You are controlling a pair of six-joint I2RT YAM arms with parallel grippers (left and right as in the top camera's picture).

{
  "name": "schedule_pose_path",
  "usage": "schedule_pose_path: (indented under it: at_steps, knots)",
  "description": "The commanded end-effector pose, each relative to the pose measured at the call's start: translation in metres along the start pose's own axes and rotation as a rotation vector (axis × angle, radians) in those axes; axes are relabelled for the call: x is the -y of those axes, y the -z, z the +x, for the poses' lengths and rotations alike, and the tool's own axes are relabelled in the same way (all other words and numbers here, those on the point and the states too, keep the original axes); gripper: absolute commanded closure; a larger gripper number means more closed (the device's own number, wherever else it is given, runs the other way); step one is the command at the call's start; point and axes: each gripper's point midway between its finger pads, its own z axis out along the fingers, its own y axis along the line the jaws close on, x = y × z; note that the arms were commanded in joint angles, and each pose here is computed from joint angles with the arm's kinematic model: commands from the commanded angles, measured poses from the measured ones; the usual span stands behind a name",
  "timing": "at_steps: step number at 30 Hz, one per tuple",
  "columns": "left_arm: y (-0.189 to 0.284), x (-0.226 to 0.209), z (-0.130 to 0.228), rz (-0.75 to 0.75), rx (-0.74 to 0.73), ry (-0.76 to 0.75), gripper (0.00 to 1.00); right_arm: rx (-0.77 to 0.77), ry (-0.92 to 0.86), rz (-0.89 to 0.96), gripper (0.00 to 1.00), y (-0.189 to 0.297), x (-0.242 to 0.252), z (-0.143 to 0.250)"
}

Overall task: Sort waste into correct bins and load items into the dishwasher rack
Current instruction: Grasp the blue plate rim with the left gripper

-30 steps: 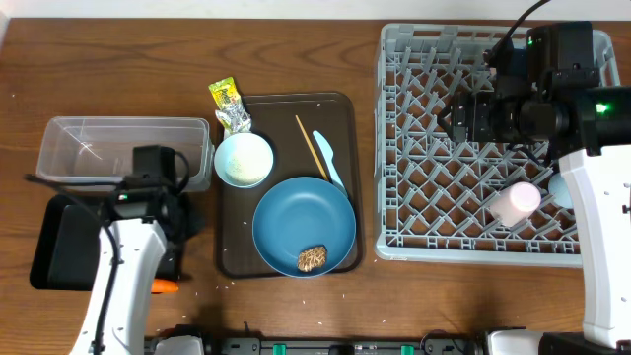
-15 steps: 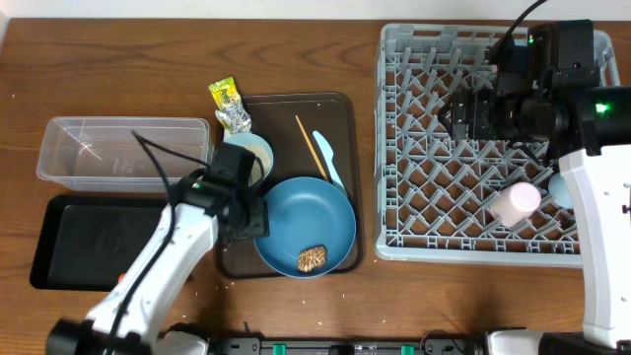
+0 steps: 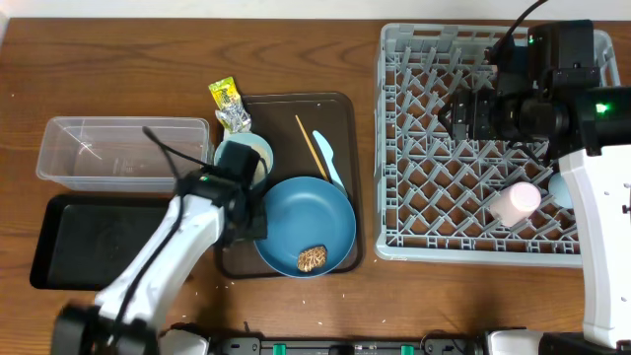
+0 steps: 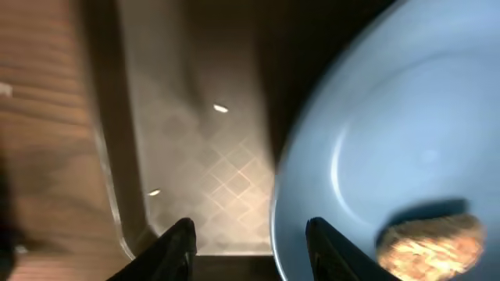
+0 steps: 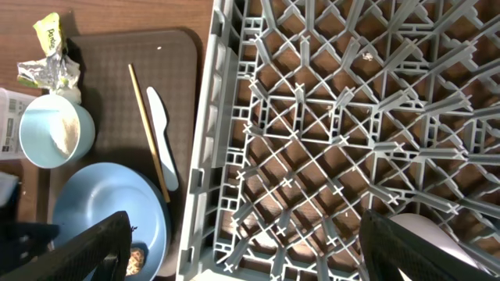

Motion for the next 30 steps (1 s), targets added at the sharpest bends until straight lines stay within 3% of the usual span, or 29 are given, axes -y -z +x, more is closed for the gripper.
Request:
schedule_pose_path:
  at_steps: [1, 5, 10, 15, 30]
  knots:
    - [0.038, 0.023, -0.018, 0.091, 0.14, -0.041, 0.53, -0.006, 0.016, 0.007, 0.14, -0.002, -0.001, 0.001]
    - [0.049, 0.069, -0.006, 0.217, 0.172, -0.221, 0.53, -0.002, 0.017, 0.007, 0.14, -0.002, -0.001, 0.0]
    - [0.032, 0.114, 0.019, 0.239, 0.142, -0.465, 0.53, -0.003, 0.017, 0.006, 0.14, -0.002, -0.001, 0.0]
    - [0.004, 0.144, 0.036, 0.239, 0.089, -0.575, 0.53, -0.005, 0.016, 0.006, 0.14, -0.002, -0.001, 0.001]
    - [-0.012, 0.156, 0.079, 0.181, 0.01, -0.902, 0.47, -0.01, 0.015, 0.007, 0.13, -0.002, -0.001, 0.002]
